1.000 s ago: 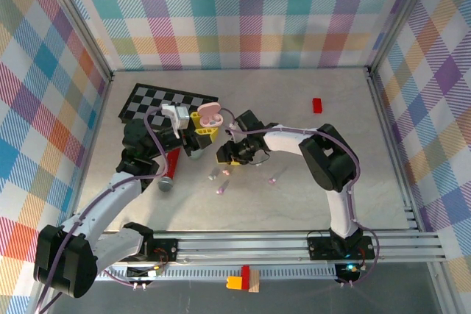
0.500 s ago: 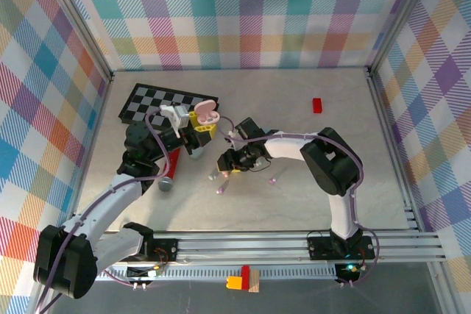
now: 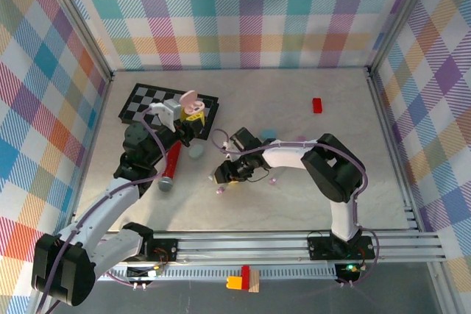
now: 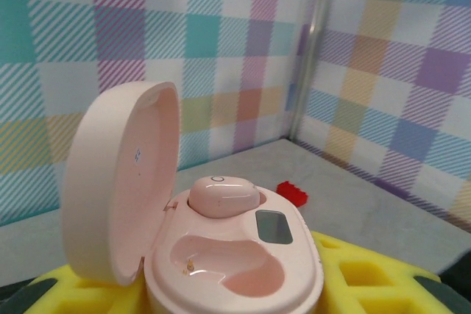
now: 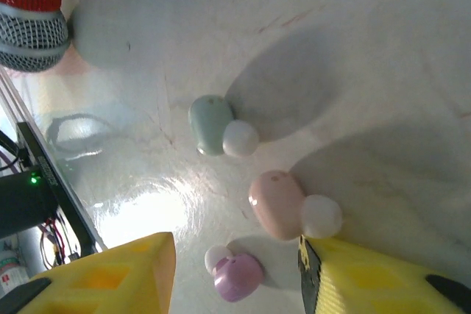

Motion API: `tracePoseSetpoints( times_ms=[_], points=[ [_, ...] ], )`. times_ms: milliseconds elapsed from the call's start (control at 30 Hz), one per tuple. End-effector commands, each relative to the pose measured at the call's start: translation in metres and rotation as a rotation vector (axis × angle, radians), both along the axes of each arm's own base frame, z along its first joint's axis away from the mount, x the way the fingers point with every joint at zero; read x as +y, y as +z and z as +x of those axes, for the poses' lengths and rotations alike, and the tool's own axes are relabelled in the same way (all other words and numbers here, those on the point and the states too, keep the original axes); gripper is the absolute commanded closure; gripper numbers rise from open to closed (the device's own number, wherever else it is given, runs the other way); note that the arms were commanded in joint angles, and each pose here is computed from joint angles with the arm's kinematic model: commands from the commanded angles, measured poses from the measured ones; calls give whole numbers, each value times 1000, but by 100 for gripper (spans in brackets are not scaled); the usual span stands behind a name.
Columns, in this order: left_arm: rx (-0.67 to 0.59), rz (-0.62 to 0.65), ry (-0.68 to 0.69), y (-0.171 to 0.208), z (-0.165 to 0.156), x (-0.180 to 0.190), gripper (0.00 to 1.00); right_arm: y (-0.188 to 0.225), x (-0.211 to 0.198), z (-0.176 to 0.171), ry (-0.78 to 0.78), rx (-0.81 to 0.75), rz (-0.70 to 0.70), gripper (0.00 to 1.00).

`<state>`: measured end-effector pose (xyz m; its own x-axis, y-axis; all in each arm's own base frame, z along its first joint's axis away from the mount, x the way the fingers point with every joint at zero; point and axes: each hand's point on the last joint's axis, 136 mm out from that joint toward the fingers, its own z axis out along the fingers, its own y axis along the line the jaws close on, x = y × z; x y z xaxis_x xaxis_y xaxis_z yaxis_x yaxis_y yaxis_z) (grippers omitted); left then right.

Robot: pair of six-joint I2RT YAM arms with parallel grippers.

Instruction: Insert wireless bluetooth earbuds into charging case

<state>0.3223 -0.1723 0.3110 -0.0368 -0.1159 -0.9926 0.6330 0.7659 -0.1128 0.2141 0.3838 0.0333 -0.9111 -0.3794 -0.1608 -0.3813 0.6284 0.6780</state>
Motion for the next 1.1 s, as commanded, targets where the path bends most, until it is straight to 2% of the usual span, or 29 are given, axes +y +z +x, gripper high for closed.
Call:
tracePoseSetpoints(
  times_ms=[0, 133, 267, 467, 733, 1067],
  points=[
    [-7, 10, 93, 5, 19, 14, 59, 11, -3, -5, 14, -63, -17, 53],
    [3, -11, 141, 1, 33, 29, 59, 15, -14, 5, 29, -197, -106, 55],
    [15, -36, 195, -1, 46, 52, 59, 18, -24, 15, 83, -408, -240, 57],
    [13, -93, 259, 3, 63, 92, 59, 21, -18, 24, 172, -659, -377, 58],
    [26, -124, 264, 3, 72, 105, 59, 11, -9, 32, 272, -741, -543, 56],
    [40, -125, 238, -1, 71, 102, 59, -4, -1, 34, 296, -709, -603, 58]
  ],
)
